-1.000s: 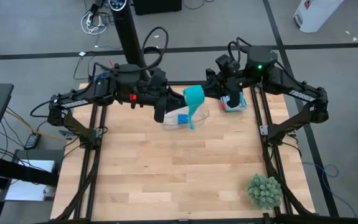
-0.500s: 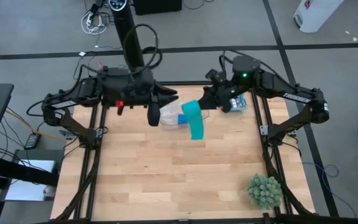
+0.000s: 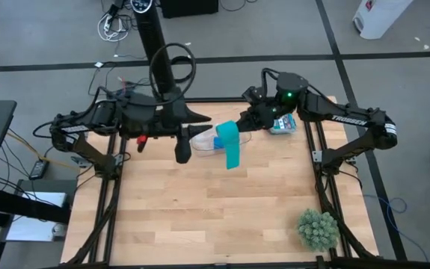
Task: Roll bandage
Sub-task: Roll the sky blue bandage
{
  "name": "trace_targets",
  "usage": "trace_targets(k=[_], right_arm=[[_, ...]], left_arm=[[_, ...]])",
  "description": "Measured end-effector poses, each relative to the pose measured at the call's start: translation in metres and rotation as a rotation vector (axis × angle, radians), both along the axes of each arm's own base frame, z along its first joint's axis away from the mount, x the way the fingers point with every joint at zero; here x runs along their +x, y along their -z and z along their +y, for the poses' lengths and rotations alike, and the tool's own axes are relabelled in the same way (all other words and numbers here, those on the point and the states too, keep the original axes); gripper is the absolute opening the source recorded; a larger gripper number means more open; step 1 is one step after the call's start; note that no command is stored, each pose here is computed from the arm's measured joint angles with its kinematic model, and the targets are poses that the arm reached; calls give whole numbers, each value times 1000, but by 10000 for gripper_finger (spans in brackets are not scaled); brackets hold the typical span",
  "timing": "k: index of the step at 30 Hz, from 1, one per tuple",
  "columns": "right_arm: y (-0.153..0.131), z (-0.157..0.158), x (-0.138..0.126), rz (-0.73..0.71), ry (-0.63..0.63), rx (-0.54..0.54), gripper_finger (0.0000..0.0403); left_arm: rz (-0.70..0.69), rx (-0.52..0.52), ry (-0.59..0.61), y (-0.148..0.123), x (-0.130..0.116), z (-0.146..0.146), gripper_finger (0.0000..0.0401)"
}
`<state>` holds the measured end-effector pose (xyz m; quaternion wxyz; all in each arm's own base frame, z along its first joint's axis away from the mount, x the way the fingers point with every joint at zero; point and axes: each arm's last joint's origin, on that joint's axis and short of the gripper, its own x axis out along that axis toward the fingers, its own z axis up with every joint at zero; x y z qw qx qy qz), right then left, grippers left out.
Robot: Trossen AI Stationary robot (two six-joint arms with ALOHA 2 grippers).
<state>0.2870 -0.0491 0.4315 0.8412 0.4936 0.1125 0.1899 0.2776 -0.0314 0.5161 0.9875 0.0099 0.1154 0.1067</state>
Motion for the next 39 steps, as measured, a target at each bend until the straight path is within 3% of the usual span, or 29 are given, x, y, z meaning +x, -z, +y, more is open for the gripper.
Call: trace_targets(k=[7,20,33,39], right_arm=[[7,-6,4,-18,31,54,0],[7,-7,4,-26,63,44,0],[3,-13,2,-64,73,45,0],[3,-12,2,-64,73,47,0]], left_arm=[[70,156,1,9,12,-6,121],[133,318,-50,15,19,-5,175],[144,332,-31,11,14,-9,172],[127,340,-81,2,8,-7,172]])
